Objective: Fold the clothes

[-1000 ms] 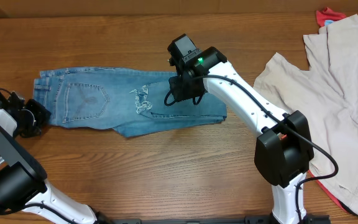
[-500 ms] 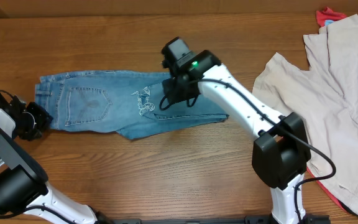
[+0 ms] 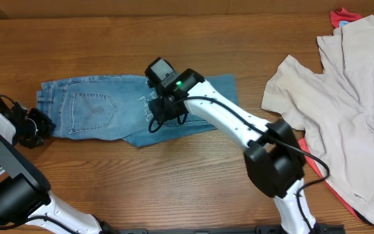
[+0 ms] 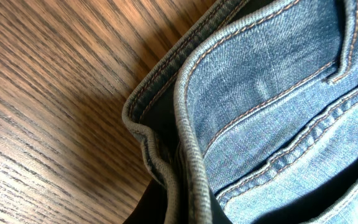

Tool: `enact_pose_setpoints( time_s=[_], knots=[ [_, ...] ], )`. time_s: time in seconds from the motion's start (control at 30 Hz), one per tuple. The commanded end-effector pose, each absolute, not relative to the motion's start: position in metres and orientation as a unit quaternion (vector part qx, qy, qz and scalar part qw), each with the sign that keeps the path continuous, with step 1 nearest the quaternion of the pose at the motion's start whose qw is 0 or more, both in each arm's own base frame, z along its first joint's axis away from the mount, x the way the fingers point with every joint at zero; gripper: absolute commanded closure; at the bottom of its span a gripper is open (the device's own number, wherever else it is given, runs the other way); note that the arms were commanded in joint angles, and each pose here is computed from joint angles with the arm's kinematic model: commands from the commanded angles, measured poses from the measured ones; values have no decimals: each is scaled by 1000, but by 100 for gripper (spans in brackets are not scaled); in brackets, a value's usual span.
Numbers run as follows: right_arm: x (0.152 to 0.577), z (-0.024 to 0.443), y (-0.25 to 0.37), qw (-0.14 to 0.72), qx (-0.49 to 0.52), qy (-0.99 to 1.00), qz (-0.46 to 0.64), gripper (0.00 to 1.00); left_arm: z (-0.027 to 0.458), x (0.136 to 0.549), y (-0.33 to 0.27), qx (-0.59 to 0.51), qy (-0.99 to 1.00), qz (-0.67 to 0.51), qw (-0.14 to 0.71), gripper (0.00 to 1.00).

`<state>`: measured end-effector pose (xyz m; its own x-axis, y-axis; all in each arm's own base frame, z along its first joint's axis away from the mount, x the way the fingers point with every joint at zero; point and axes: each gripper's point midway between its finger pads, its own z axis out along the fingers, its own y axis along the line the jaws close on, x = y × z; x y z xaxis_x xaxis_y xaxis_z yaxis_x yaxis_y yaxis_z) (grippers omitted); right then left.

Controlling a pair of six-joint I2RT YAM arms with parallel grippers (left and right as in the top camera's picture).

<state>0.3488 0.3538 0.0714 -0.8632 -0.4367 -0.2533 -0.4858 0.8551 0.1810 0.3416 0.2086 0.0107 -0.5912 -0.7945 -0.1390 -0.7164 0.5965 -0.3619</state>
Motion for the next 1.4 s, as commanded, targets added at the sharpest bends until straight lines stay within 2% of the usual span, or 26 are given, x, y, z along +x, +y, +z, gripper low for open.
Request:
enact_pose_setpoints(
  time_s=[0.0, 0.13, 0.23, 0.3, 0.4, 0.43, 0.63, 0.97, 1.13, 1.37],
  knots=[
    [346, 49, 364, 94, -251, 957, 112, 37, 14, 336, 207, -429, 882, -132, 142, 96],
    [348, 30, 369, 91, -253, 957, 111, 36, 14, 336, 207, -429, 882, -132, 142, 96],
    [347, 22, 368, 84, -253, 958, 107, 44, 14, 336, 207, -429, 882, -132, 143, 96],
    [346, 22, 369, 84, -254, 958, 107, 58, 14, 336, 207, -429, 882, -131, 143, 95],
    [347, 22, 369, 85, -254, 958, 107, 90, 14, 337, 207, -428, 882, -131, 143, 95],
    [346, 22, 369, 84, -254, 958, 107, 96, 14, 337, 207, -428, 882, -131, 143, 95],
    [350, 37, 373, 99, -254, 955, 116, 96, 14, 336, 207, -429, 882, -132, 143, 95],
    [373, 113, 411, 171, -262, 931, 189, 96, 14, 337, 207, -428, 882, -131, 143, 94],
    [369, 113, 422, 173, -271, 925, 204, 96, 14, 337, 207, -428, 882, -131, 144, 94],
    [355, 92, 434, 155, -286, 925, 198, 96, 14, 337, 207, -428, 882, -131, 144, 94]
  ],
)
